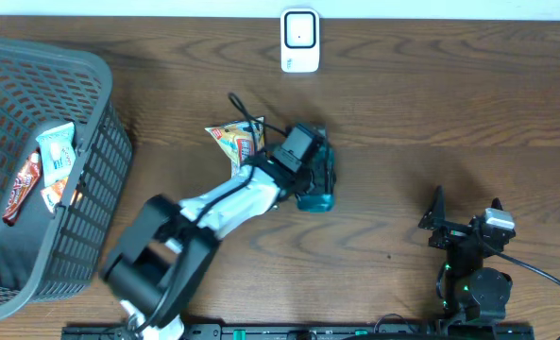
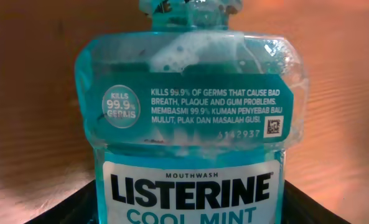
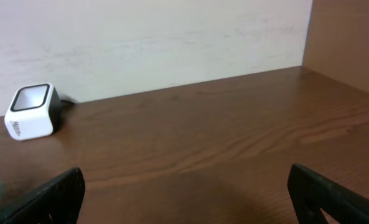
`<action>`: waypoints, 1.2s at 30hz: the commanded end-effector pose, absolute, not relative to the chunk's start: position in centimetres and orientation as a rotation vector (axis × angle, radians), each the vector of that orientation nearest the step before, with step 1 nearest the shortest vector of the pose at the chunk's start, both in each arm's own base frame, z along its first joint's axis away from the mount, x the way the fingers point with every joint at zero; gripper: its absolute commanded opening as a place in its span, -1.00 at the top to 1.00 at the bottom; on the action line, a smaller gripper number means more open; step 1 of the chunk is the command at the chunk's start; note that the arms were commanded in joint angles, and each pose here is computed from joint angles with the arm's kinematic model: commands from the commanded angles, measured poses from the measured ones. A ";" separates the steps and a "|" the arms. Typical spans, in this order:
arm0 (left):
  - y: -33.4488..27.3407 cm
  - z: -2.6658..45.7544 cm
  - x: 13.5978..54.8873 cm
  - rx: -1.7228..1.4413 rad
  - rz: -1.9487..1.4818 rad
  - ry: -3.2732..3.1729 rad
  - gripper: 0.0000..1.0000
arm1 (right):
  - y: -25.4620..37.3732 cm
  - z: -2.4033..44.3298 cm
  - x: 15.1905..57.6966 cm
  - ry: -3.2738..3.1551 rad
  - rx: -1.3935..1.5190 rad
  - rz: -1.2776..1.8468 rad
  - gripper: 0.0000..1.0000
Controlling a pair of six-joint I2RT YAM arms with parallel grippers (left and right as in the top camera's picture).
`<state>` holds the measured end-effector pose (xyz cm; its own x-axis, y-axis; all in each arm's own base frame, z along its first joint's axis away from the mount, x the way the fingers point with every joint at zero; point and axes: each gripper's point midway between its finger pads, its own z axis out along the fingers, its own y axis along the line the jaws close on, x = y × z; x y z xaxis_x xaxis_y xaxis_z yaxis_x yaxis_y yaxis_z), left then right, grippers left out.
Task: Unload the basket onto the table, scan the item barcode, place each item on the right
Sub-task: 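Carry the Listerine bottle and set it upright beside the snack bag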
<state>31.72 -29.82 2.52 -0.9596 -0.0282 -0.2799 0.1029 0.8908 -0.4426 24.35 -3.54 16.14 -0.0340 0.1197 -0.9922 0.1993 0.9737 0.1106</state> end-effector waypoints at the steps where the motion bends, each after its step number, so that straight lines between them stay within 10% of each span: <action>1: -29.7 2.3 33.1 0.078 -0.594 2.741 -0.20 | -3.3 16.1 24.4 1.612 0.229 -0.067 -0.99; 8: -28.3 1.7 33.6 0.180 -0.449 2.721 -0.22 | -3.3 16.1 24.4 1.612 0.229 -0.067 -0.98; 18: -28.7 3.1 33.2 0.239 -0.475 2.723 -0.75 | -3.3 16.1 24.4 1.612 0.229 -0.067 -0.99; 27: -27.3 24.2 36.9 0.367 -0.460 2.311 -0.97 | -3.3 16.1 24.4 1.612 0.229 -0.067 -0.99; 36: -3.3 38.2 38.7 -0.307 0.118 1.939 -0.96 | -3.3 16.1 24.4 1.612 0.229 -0.067 -0.99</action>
